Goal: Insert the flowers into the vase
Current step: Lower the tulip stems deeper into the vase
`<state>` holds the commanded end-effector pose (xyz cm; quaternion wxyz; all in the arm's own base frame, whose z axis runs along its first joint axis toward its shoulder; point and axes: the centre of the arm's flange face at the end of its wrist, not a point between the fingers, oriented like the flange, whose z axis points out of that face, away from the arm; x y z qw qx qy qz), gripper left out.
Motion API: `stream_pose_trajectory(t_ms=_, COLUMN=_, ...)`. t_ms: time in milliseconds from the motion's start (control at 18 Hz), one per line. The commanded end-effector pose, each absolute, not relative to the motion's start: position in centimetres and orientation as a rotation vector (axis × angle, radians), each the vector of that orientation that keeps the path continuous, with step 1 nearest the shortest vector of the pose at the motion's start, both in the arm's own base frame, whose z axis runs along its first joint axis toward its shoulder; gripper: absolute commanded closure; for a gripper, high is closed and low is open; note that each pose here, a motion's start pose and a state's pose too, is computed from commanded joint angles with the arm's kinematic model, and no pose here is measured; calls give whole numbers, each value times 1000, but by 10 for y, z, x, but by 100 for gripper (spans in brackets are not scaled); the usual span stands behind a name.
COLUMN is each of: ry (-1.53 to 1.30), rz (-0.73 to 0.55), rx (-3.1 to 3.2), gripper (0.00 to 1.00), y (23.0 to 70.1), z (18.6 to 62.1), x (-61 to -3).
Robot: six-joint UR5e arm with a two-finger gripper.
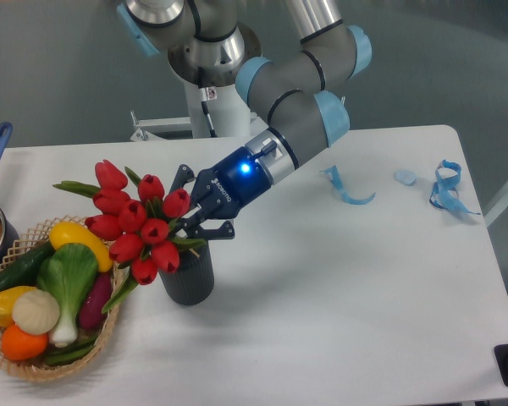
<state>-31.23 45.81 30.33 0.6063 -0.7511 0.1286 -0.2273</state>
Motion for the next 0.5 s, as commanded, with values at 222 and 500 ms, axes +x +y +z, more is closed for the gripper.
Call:
stream_pose_trajectory(t_ms=222, ry=326, rz=-515, rx=-1732, gripper=84, y=453, z=279, x=-305)
stream_pose_trajectory(t_ms=500, ry=333, rz=-517, rx=-1731, gripper=82, y=451, z=266, x=-301)
